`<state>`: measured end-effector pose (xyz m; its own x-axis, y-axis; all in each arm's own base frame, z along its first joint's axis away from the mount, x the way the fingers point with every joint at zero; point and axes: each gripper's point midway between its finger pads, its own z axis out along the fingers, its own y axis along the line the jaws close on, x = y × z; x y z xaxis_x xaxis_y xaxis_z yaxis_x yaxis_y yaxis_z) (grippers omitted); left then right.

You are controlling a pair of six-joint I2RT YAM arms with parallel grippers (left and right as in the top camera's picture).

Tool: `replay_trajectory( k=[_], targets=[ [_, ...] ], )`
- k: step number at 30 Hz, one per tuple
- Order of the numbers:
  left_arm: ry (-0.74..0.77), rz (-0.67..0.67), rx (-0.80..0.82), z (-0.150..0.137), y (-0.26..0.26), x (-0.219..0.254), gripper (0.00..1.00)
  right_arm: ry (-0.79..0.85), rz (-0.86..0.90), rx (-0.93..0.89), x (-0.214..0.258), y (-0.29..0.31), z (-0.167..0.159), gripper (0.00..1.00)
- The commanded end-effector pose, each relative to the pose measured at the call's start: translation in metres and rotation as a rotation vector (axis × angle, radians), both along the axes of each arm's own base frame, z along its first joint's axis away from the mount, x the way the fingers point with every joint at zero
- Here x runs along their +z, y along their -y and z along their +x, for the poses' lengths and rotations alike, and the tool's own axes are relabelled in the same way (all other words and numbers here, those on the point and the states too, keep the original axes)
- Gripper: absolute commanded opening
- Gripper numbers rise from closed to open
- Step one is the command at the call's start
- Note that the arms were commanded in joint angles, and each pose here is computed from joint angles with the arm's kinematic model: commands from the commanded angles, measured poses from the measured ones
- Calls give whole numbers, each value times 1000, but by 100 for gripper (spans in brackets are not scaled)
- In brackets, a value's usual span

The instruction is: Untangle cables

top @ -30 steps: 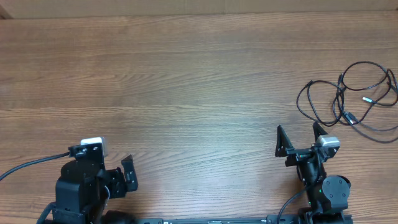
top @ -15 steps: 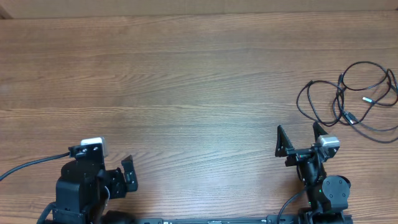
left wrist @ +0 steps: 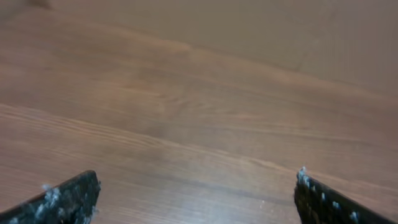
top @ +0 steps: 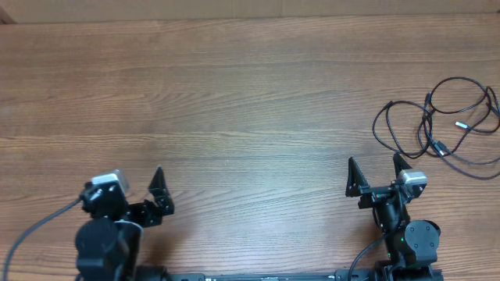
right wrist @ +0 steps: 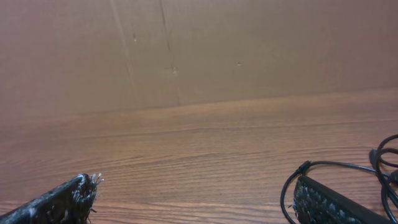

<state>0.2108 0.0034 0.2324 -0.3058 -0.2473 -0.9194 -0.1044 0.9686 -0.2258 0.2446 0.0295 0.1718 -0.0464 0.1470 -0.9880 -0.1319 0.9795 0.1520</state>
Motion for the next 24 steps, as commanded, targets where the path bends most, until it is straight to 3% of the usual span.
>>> replay_trajectory(
  k=[1, 8, 14, 18, 22, 24],
  targets=[
    [76, 1, -70, 10, 11, -22, 99, 6, -3, 4, -1, -1, 0, 100],
    [373, 7, -89, 29, 14, -18, 100, 6, -3, 4, -1, -1, 0, 100],
    [505, 79, -92, 32, 14, -15, 100, 6, -3, 4, -1, -1, 0, 100],
    [446, 158, -104, 34, 14, -29, 100, 6, -3, 4, -1, -1, 0, 100],
    [264, 132, -112, 35, 14, -74, 100, 6, -3, 4, -1, -1, 0, 100],
    [256, 120, -110, 35, 14, -76, 100, 6, -3, 4, -1, -1, 0, 100]
  ],
)
